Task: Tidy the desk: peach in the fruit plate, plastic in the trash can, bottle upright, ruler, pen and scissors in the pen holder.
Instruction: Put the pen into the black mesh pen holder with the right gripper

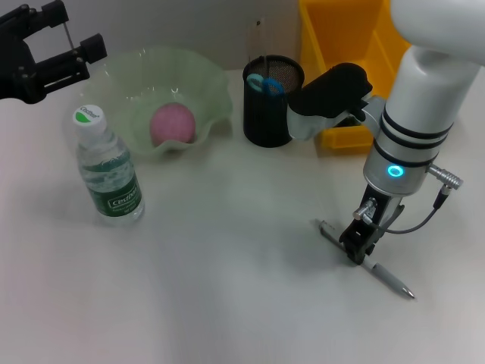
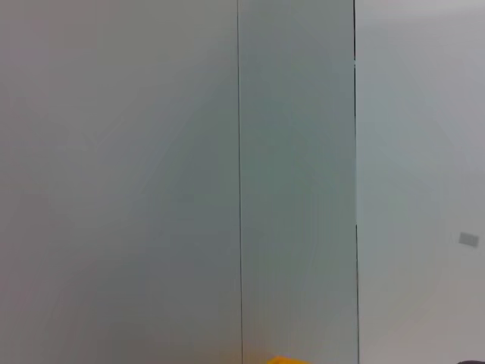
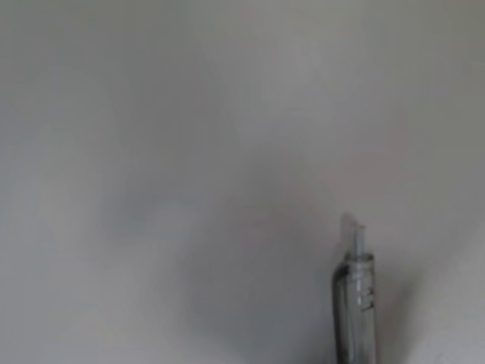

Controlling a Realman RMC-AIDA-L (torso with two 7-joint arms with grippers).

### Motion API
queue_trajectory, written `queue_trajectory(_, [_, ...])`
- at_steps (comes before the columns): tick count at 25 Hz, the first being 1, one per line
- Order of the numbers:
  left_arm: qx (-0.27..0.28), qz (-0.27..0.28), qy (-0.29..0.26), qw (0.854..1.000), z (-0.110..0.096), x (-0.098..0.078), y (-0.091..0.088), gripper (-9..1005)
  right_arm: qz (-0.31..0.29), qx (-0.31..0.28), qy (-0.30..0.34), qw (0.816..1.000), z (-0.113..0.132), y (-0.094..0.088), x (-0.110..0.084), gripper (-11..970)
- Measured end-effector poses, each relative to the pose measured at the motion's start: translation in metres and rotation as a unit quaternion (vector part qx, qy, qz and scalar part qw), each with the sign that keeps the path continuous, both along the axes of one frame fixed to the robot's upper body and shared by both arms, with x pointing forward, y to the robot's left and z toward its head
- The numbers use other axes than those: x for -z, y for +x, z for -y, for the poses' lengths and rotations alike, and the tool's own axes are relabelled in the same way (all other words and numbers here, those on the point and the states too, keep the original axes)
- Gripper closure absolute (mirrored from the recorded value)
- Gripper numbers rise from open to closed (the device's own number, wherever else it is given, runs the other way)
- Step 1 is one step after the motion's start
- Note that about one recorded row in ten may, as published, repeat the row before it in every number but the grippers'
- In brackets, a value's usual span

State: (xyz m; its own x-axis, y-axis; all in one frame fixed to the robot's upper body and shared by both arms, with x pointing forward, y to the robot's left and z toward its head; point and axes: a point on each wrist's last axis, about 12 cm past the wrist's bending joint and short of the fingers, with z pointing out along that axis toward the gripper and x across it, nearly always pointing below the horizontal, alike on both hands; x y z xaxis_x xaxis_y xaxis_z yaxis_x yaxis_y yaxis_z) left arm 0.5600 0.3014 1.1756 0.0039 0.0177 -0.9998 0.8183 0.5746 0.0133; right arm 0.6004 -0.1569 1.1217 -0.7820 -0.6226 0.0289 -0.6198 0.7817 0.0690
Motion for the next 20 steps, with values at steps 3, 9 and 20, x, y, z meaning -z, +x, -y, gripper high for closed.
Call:
queue_trajectory(3, [0.0, 0.001, -0.001, 1.0, 0.0001, -0.0003, 0.0, 190, 0.0, 0.0, 0.0, 1.0, -0.0001, 0.0, 0.0, 770])
queue_trajectory(9, [0.0, 0.001, -0.001, 1.0, -0.0001, -0.0005, -0.0001, 190, 0.0, -0.001, 0.0, 1.0, -0.0005, 0.0002, -0.0004, 819])
queue_trajectory(20, [0.0, 0.001, -0.002, 1.0, -0.0001, -0.0004, -0.0001, 190, 0.005, -0.004, 0.003, 1.0, -0.0022, 0.0013, -0.004, 829])
